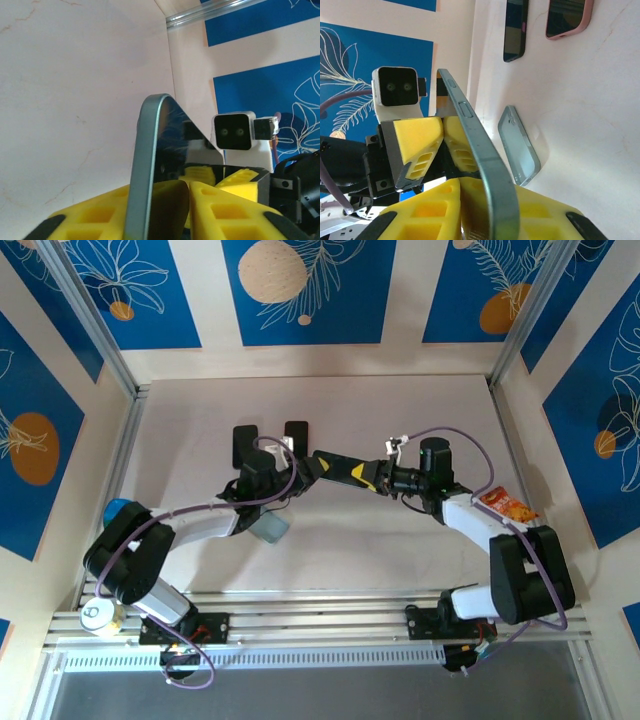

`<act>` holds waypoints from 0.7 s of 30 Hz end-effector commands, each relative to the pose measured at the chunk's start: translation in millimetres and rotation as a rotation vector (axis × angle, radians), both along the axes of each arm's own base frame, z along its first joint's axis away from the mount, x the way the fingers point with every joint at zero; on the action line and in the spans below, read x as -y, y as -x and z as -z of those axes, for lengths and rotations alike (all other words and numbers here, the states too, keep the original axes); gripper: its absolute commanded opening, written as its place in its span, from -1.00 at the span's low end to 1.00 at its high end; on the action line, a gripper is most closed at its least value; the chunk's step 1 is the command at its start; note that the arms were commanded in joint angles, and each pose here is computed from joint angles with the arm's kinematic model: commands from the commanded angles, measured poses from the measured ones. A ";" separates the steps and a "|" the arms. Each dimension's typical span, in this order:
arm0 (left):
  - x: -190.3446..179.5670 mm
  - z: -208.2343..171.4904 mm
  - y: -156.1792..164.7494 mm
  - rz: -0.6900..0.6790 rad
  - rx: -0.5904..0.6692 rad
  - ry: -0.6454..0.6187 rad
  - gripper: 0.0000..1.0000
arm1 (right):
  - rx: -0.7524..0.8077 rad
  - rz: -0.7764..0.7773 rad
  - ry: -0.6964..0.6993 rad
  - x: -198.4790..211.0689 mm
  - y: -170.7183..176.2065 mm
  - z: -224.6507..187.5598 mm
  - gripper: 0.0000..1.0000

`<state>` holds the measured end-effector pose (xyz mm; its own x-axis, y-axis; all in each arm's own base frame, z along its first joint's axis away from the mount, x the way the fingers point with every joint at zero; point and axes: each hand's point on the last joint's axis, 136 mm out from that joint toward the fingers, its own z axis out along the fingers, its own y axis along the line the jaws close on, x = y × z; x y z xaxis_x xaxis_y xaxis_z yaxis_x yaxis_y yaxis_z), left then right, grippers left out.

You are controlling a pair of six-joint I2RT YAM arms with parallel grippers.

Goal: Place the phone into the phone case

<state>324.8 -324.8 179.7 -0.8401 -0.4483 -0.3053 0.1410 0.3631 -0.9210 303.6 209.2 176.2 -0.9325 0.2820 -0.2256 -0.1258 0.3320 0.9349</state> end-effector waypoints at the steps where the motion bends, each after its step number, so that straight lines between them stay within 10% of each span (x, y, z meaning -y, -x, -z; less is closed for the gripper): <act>1: 5.8 4.1 1.3 0.032 0.028 -0.046 -0.29 | 0.074 -0.039 0.016 -2.9 8.0 -19.0 -1.00; 21: -19.0 24.3 -2.4 -0.026 -0.012 -0.118 -0.09 | 0.058 0.010 0.044 13.3 21.1 -19.7 -1.00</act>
<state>324.1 -317.6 159.8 -0.8466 -0.4199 -0.3270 0.1253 0.4399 -0.8893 285.8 199.1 187.2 -0.9254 0.2820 -0.2531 -0.1351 0.3783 0.9157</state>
